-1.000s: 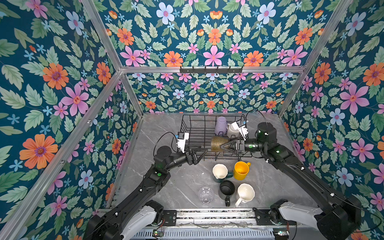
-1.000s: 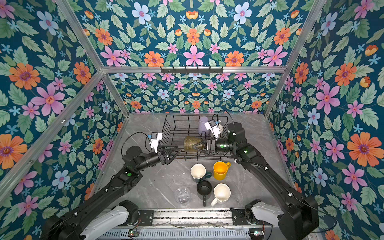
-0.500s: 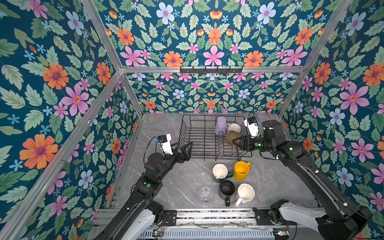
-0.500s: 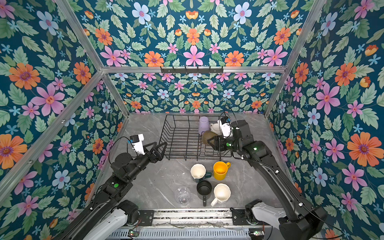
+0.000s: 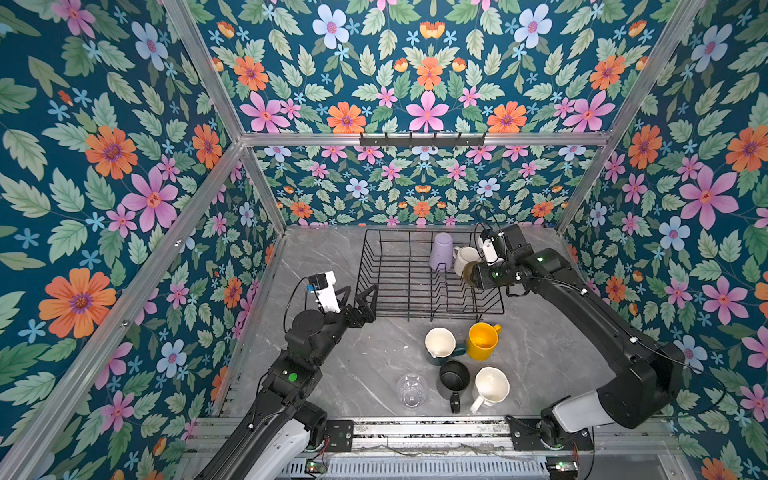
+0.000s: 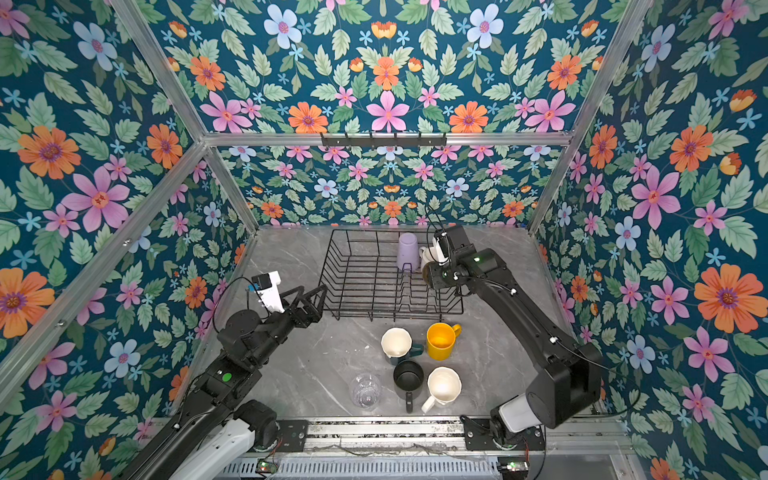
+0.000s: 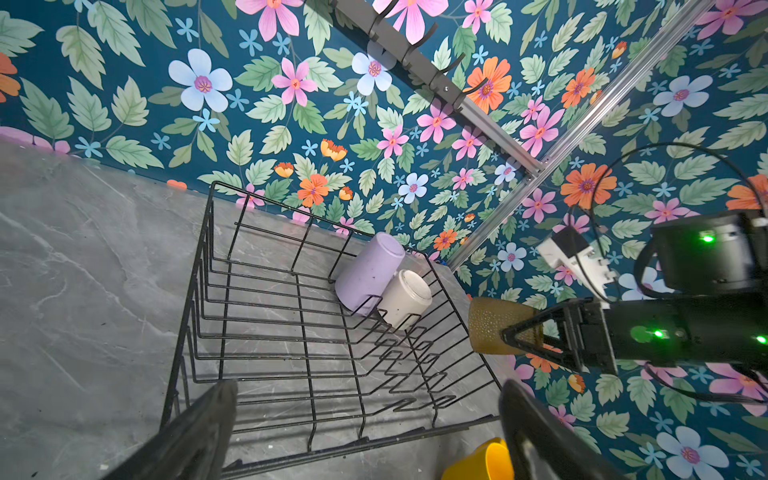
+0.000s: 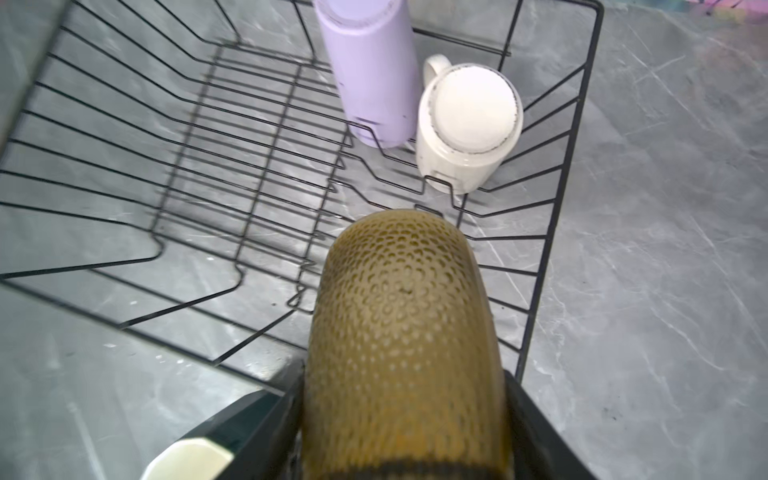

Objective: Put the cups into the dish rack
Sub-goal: 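Carry the olive glass over the rack with the right gripper while the left withdraws, then lower the olive glass upside down beside the white mug with the right gripper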

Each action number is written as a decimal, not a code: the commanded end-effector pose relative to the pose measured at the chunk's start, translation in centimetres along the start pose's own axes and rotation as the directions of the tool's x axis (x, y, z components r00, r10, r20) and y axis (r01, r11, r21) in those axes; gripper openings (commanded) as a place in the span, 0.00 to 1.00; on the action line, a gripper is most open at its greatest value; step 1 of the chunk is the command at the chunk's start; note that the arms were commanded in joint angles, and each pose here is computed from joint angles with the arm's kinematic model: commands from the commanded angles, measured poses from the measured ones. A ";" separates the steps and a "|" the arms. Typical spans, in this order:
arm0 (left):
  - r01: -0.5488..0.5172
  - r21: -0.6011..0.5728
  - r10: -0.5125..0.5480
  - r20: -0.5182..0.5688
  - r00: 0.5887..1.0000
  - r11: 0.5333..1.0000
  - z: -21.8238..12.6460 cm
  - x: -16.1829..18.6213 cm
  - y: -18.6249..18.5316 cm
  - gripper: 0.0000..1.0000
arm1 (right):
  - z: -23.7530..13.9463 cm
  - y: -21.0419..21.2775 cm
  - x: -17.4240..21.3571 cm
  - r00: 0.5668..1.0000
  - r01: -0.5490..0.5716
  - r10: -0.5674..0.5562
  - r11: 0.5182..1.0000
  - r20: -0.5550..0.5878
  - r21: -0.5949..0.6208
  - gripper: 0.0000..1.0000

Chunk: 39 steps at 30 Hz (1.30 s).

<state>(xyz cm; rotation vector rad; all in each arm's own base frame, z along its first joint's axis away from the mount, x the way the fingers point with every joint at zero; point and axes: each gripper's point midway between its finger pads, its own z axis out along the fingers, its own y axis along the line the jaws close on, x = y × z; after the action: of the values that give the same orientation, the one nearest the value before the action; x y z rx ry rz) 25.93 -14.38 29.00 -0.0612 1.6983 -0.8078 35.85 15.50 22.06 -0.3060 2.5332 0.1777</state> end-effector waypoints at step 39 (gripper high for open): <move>-0.020 -0.060 0.020 0.013 1.000 0.998 -1.0 -0.3 1.0 1.00 | 13.0 -0.9 2.8 0.949 0.100 -0.068 0.991 -0.308 0.086 0.31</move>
<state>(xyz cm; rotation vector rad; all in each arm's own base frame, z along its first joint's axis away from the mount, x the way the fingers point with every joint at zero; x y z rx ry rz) 25.48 -13.21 28.57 -0.0950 1.7137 -0.7603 41.24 16.45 10.00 -0.4276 2.7897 -0.0582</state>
